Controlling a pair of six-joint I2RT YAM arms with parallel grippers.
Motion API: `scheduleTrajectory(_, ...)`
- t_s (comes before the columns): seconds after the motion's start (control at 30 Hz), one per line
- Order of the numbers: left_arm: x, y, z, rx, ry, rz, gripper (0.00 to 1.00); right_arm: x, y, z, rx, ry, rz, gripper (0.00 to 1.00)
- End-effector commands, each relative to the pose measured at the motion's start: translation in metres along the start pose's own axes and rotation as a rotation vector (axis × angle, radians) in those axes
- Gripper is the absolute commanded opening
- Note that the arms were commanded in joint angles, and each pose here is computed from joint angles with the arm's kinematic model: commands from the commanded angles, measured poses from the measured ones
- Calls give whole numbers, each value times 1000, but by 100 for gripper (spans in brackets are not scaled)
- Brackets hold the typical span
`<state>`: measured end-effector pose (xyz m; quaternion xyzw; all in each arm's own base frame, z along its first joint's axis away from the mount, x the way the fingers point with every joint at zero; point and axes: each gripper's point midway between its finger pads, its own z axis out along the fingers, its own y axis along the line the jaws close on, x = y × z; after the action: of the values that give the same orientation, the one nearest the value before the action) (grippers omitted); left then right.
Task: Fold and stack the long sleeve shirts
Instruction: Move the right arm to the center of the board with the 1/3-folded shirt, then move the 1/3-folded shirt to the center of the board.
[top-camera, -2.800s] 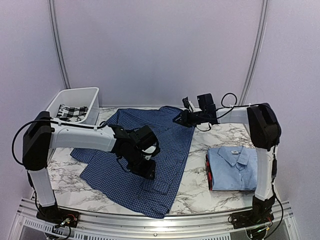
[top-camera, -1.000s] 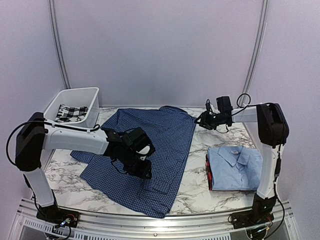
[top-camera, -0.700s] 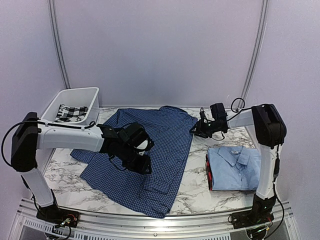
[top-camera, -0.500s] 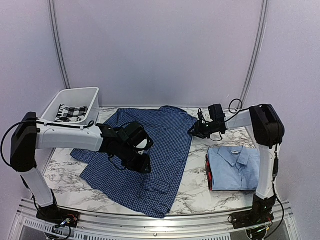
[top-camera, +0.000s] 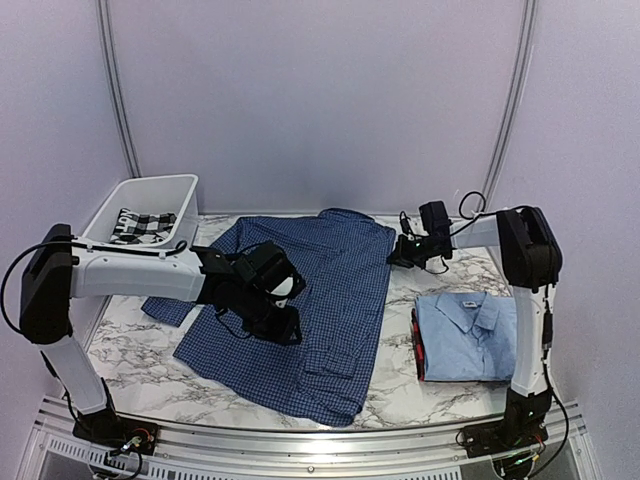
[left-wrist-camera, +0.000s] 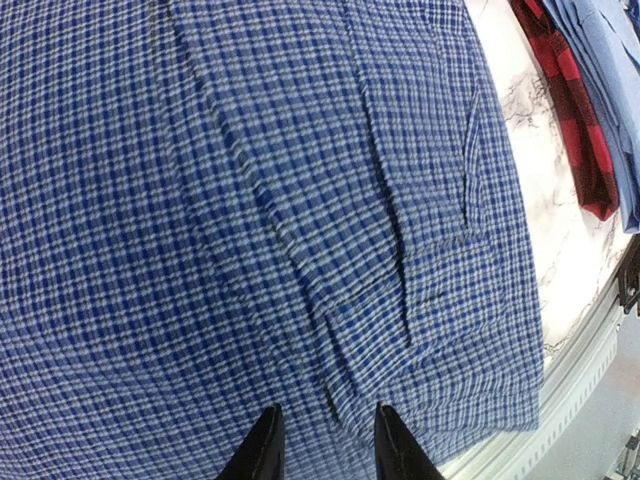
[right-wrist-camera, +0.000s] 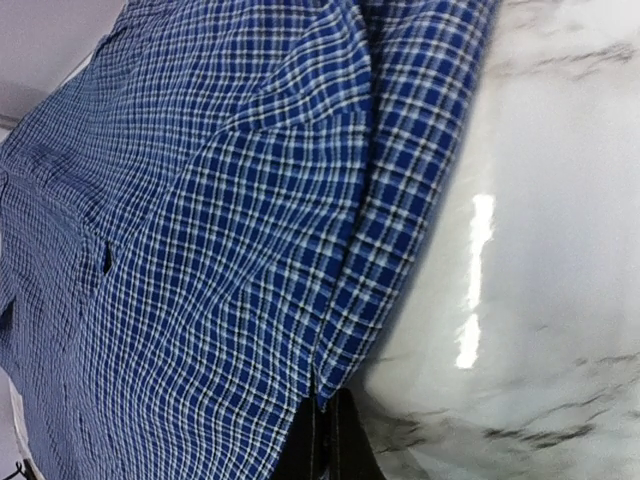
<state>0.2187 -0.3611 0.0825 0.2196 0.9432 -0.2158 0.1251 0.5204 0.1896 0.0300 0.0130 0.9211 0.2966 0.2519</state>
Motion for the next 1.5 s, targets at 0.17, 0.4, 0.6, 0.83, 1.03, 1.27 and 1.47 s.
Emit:
scheduleTrajectory(0.17,-3,39,-9,-141,-55,-93,32,-62,-86,-28,208,-57,0,4)
scheduleTrajectory(0.4,3,96,-15,-302,-94,-205,33,-76,-58,-42,240,-80,-87,39)
scheduleTrajectory(0.6,21,137,-37,-394,-145,-333,34,-62,-15,-56,244,-98,-160,43)
scheduleTrajectory(0.83,47,149,-34,-380,-96,-369,34,-15,52,-44,157,-48,-254,43)
scheduleTrajectory(1.03,53,148,-27,-353,-76,-356,37,37,87,-33,118,24,-330,43)
scheduleTrajectory(1.27,58,156,-17,-381,-62,-360,32,83,100,-21,103,98,-367,43)
scheduleTrajectory(1.47,73,168,-16,-427,-53,-380,30,119,106,-18,134,143,-424,43)
